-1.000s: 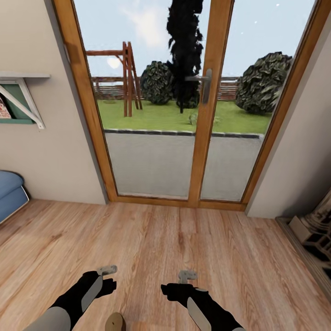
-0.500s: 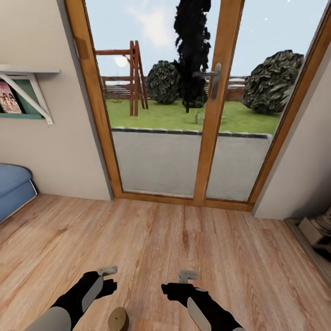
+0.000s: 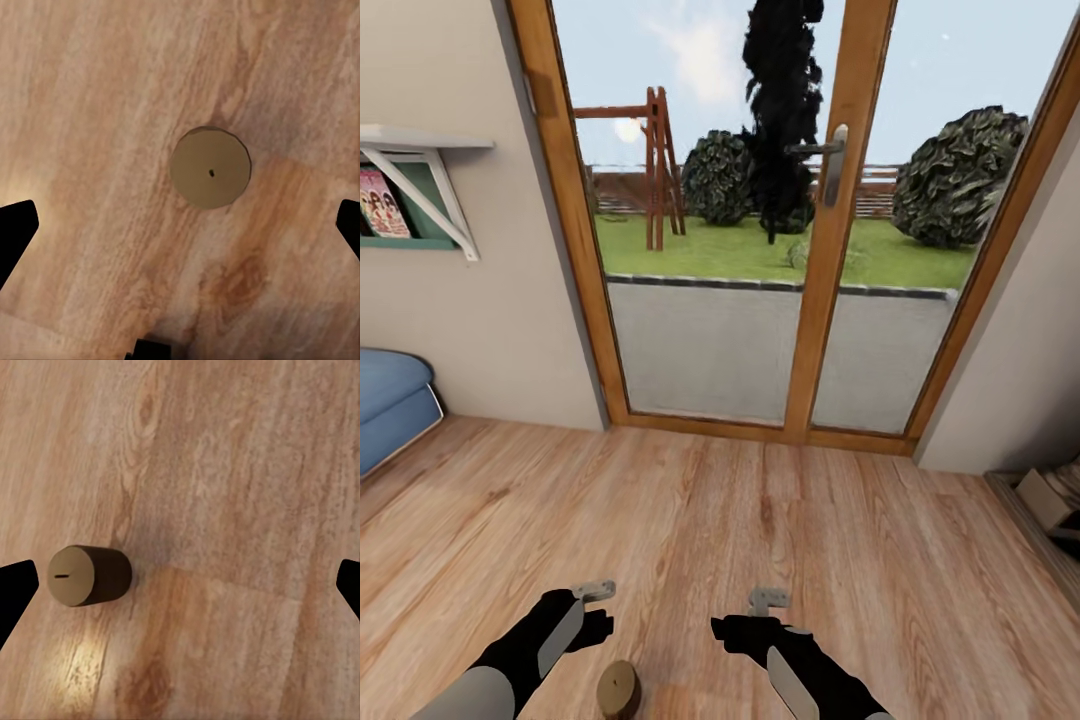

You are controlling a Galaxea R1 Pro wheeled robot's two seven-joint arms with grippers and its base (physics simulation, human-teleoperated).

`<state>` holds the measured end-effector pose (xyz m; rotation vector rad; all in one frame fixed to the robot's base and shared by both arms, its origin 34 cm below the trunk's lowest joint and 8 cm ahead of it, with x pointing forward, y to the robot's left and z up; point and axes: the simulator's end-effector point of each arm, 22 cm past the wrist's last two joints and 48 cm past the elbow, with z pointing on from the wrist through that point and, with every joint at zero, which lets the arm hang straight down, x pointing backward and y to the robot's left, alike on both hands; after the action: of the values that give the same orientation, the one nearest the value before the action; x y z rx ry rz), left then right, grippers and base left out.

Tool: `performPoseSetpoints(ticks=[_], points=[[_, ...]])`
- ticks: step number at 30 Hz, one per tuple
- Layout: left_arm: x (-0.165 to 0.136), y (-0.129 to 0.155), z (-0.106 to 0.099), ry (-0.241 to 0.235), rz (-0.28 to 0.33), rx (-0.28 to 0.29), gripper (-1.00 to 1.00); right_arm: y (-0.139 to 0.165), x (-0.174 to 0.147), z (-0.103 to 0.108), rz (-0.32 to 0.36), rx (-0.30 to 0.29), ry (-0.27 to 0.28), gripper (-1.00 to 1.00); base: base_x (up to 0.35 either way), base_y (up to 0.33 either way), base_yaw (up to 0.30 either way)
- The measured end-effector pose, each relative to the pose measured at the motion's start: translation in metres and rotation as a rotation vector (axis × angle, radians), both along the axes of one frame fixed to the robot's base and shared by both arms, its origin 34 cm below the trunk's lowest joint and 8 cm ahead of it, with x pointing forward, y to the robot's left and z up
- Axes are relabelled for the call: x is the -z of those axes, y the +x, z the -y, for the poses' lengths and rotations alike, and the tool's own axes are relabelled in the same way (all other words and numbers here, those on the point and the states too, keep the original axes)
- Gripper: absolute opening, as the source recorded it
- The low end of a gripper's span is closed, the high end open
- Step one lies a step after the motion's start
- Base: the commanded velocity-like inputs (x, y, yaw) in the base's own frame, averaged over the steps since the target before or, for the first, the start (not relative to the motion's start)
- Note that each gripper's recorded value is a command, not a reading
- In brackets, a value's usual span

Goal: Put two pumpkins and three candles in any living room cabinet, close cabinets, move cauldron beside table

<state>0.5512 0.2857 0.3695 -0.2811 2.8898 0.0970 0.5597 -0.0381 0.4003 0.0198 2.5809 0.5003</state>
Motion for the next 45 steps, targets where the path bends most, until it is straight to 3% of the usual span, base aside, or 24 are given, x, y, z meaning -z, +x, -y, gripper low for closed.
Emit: performPoseSetpoints(ticks=[22,29,33,37,45], points=[[0.048,-0.011,0.007,-0.008,-0.001,0.005,1.00,-0.009,0.046,-0.002,0.004,-0.005,0.007,1.00,0.000,0.000,0.047],[0.063,-0.012,0.015,-0.016,0.003,0.011,1.00,0.011,0.032,-0.008,0.045,-0.014,0.040,1.00,0.000,0.000,0.000],[0.071,-0.014,0.027,-0.031,0.005,0.019,1.00,0.017,0.026,0.011,0.004,-0.048,0.008,1.00,0.000,0.000,0.000],[0.080,-0.016,0.036,-0.040,0.005,0.025,1.00,0.036,0.015,0.053,0.007,-0.009,-0.035,1.00,0.000,0.000,0.000],[0.097,-0.020,0.036,-0.037,0.007,0.027,1.00,0.033,0.030,0.065,-0.011,0.004,-0.049,1.00,0.000,0.000,0.000]])
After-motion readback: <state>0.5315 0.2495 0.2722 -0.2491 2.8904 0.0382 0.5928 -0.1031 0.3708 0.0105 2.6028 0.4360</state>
